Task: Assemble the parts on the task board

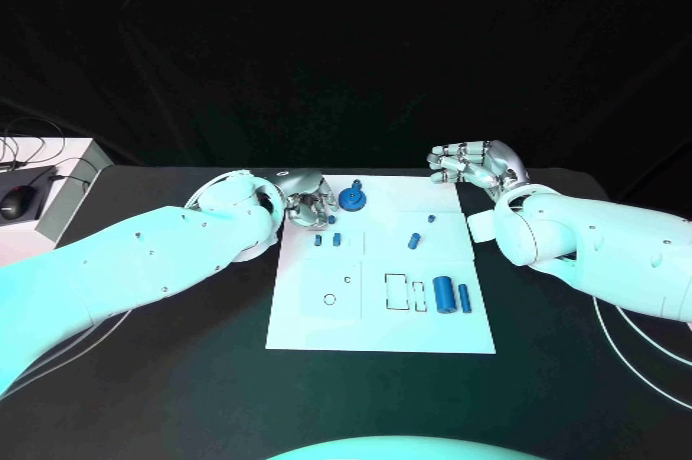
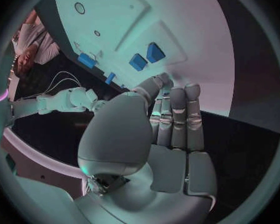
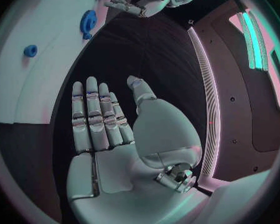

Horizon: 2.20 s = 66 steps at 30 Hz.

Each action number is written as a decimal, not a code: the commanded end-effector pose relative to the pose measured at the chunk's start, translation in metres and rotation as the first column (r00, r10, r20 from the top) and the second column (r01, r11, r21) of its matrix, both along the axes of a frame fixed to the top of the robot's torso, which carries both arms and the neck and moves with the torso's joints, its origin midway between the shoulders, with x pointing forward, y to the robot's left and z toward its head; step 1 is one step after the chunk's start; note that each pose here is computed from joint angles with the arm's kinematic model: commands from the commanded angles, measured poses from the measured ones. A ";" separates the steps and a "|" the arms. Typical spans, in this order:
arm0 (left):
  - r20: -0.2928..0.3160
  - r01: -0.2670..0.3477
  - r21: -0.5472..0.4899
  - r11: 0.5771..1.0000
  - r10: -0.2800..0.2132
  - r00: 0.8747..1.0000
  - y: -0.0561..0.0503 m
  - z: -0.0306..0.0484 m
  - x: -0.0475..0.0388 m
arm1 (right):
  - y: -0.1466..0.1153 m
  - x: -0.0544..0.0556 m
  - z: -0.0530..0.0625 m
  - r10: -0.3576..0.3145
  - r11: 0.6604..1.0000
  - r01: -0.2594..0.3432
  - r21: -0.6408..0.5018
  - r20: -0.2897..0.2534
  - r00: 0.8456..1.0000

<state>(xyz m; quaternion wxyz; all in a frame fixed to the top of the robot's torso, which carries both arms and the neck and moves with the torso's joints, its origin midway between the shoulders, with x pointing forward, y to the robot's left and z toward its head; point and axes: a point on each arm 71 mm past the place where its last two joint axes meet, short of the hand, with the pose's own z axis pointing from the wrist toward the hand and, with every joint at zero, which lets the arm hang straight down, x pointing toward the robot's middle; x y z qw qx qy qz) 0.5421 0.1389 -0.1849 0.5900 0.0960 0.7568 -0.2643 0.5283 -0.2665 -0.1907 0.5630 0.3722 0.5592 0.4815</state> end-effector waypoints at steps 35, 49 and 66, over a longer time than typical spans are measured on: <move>-0.396 -0.366 -0.790 0.492 0.046 0.917 0.100 0.0152 -0.0101 | -0.014 -0.027 0.001 0.276 0.580 -0.147 -0.801 0.023 0.961; -0.407 -0.360 -0.844 0.397 -0.039 0.912 0.103 0.0094 -0.0274 | 0.005 -0.020 -0.001 0.221 0.351 -0.003 -0.936 0.080 0.972; -0.403 -0.361 -0.847 0.389 -0.029 0.915 0.104 0.0110 -0.0312 | 0.026 -0.017 -0.013 0.254 0.290 -0.072 -0.954 0.004 0.967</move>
